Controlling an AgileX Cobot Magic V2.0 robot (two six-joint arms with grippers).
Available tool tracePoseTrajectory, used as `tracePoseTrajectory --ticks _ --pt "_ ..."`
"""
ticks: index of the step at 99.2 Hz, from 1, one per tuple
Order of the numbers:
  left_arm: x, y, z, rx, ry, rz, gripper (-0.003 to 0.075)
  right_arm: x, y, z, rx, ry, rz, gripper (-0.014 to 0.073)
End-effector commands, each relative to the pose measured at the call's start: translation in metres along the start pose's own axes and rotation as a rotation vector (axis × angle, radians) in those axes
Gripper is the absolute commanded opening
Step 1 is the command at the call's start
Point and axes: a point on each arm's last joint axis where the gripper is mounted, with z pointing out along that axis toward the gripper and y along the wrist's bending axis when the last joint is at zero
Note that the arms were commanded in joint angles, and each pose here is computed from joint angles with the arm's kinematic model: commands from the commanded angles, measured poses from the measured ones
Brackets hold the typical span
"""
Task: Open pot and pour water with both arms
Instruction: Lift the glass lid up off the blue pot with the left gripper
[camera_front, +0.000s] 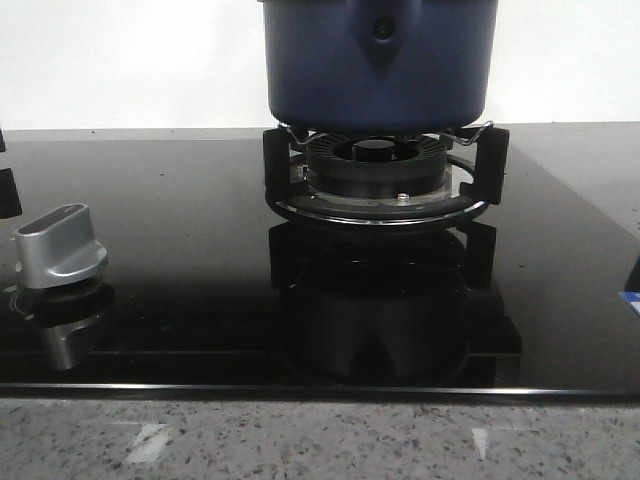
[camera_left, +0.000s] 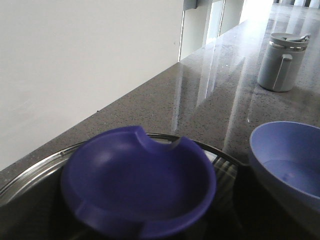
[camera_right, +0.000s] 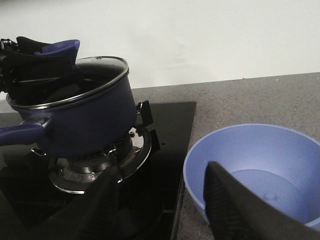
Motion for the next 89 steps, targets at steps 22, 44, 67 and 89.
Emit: tracePoseTrajectory --ticks 22,44,67,89 --pt "-0.0266 -0.0064 -0.0066 0.004 -0.100 -0.033 0.0505 -0.0150 -0.0004 -0.0006 0.014 -0.075 -0.004 0.0351" --pt "-0.0237 -0.0054 -0.0047 0.006 -0.094 -0.037 0.0366 -0.0150 -0.0004 -0.0006 0.014 -0.075 -0.004 0.0351" --pt "-0.0237 -0.0054 -0.0047 0.006 -0.094 -0.037 0.0258 -0.0150 -0.0004 -0.0006 0.014 -0.075 -0.004 0.0351" --pt "-0.0245 -0.0077 -0.0048 0.031 -0.102 -0.036 0.0239 -0.0150 -0.0004 -0.0006 0.014 -0.075 -0.004 0.0351"
